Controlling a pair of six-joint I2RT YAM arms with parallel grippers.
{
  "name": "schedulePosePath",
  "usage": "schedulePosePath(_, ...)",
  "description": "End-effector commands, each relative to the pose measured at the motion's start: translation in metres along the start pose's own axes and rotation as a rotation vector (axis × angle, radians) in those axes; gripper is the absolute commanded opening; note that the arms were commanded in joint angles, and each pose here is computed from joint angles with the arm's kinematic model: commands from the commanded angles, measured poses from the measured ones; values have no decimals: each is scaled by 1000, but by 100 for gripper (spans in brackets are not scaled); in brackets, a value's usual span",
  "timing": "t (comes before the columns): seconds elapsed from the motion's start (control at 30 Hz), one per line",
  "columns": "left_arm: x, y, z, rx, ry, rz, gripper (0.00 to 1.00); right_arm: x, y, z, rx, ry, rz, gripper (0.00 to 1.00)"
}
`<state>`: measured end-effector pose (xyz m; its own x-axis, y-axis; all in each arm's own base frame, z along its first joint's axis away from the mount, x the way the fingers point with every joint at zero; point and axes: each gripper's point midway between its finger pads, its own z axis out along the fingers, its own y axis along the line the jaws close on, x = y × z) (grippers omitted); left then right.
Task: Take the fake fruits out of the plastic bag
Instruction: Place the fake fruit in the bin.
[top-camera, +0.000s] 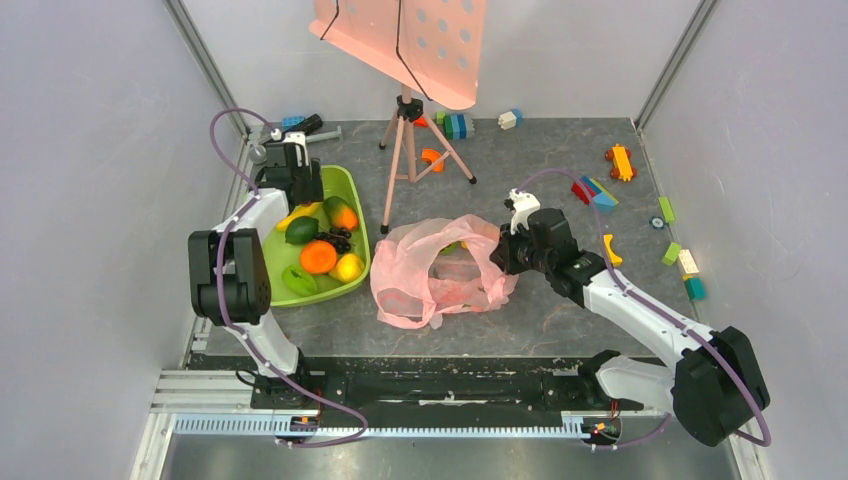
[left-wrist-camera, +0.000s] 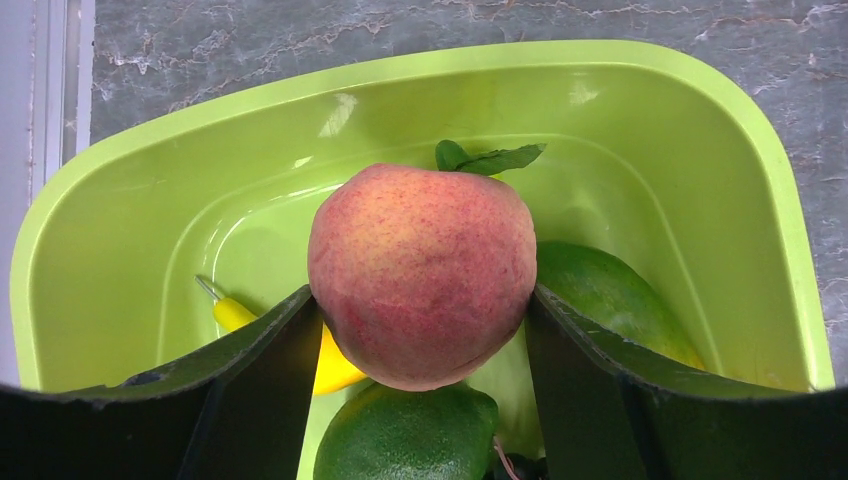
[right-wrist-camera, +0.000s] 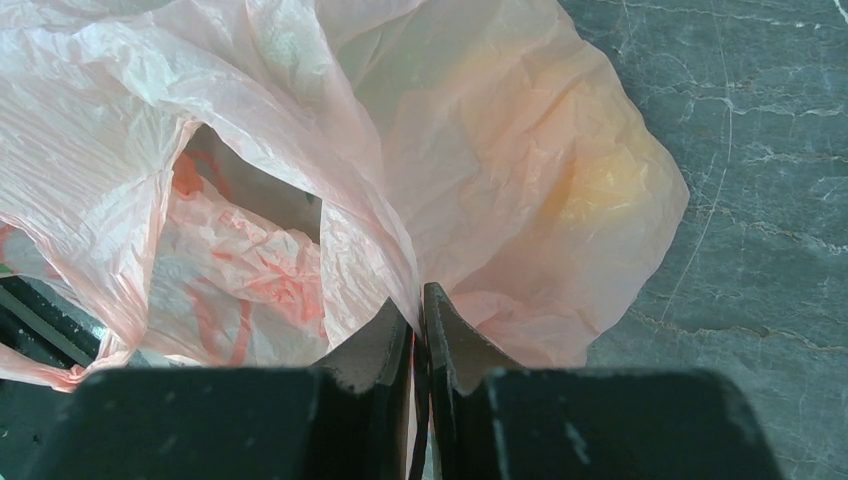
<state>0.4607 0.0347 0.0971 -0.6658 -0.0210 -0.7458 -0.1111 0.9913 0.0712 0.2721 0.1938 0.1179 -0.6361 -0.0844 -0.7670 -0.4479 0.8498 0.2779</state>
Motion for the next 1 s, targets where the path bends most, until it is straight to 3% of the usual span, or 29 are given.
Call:
schedulePosePath(0.0, -17, 6, 4, -29, -23, -10, 68, -5, 2, 2, -18, -25, 7, 11)
schedulePosePath(0.37, -21, 7, -3, -23, -10, 25, 84, -6, 4, 1, -24, -30, 8, 11)
schedulePosePath(0.63, -26, 5, -12, -5, -13, 21, 89, -7, 4, -1, -24, -37, 9, 11)
schedulePosePath(0.8, -55, -9, -50, 79, -98, -45, 90, -10, 4, -3, -18, -45, 7, 11)
schedulePosePath(0.97, -80, -34, -114, 208, -218, -115, 91, -14, 4, -5, -15, -63, 7, 10)
